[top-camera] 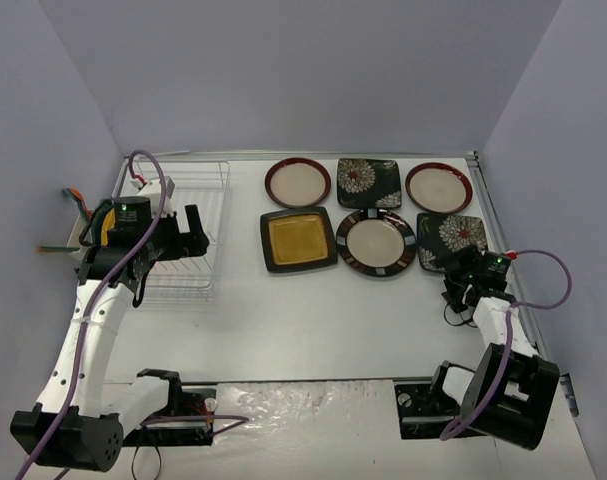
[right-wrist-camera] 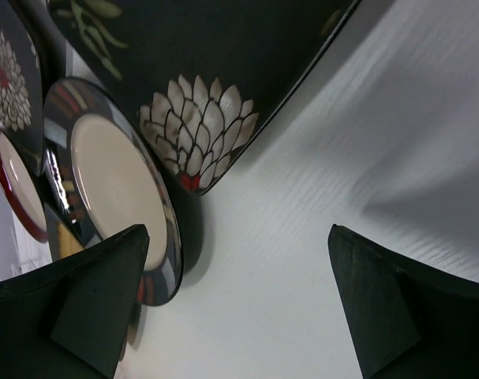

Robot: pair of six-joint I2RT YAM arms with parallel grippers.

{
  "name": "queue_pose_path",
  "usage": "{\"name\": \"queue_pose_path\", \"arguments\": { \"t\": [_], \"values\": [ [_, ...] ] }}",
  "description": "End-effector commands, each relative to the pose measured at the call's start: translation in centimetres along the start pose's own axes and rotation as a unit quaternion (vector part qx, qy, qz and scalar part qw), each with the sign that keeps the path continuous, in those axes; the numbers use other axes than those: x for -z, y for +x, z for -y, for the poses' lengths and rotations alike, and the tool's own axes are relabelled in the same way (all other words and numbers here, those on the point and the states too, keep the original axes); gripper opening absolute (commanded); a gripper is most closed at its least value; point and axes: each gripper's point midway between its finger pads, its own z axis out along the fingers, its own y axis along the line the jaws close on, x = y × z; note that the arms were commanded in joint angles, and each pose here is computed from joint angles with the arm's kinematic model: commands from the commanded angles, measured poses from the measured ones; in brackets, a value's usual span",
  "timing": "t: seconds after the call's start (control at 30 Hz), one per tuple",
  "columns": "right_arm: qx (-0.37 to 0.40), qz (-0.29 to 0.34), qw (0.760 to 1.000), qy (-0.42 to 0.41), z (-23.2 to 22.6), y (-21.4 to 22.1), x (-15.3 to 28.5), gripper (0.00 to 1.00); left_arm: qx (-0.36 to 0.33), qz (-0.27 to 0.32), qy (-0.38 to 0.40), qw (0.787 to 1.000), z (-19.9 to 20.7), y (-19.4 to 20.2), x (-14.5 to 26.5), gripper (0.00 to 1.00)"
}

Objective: Load the plates into the dish rack

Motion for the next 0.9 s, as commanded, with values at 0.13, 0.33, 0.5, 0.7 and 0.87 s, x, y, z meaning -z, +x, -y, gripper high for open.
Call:
{"name": "queue_pose_path", "arguments": {
  "t": [0.13,0.33,0.5,0.7,0.87],
  "values": [
    [-0.059,0.105,0.992,-0.042,-0.5,-4.1,-1.2,0.88,-0.030,0.026,0.048,0.998,3.3,-0.5,1.6,0.97],
    [-0.082,0.126,0.988,-0.037,0.7,-4.7,-2.8,0.83,-0.043,0.017,0.059,0.997,4.1,0.1,1.5,0.97],
    [-0.100,0.128,0.986,-0.026,1.8,-4.7,-4.2,0.75,-0.042,0.012,0.060,0.997,4.3,0.3,1.4,0.97],
    [-0.123,0.116,0.986,-0.005,3.1,-4.3,-5.6,0.59,-0.039,0.004,0.055,0.998,4.2,0.5,1.2,0.97],
    [-0.153,0.131,0.979,0.017,4.8,-4.3,-5.4,0.31,-0.034,0.004,0.053,0.998,4.2,0.4,1.1,0.97]
  ]
}}
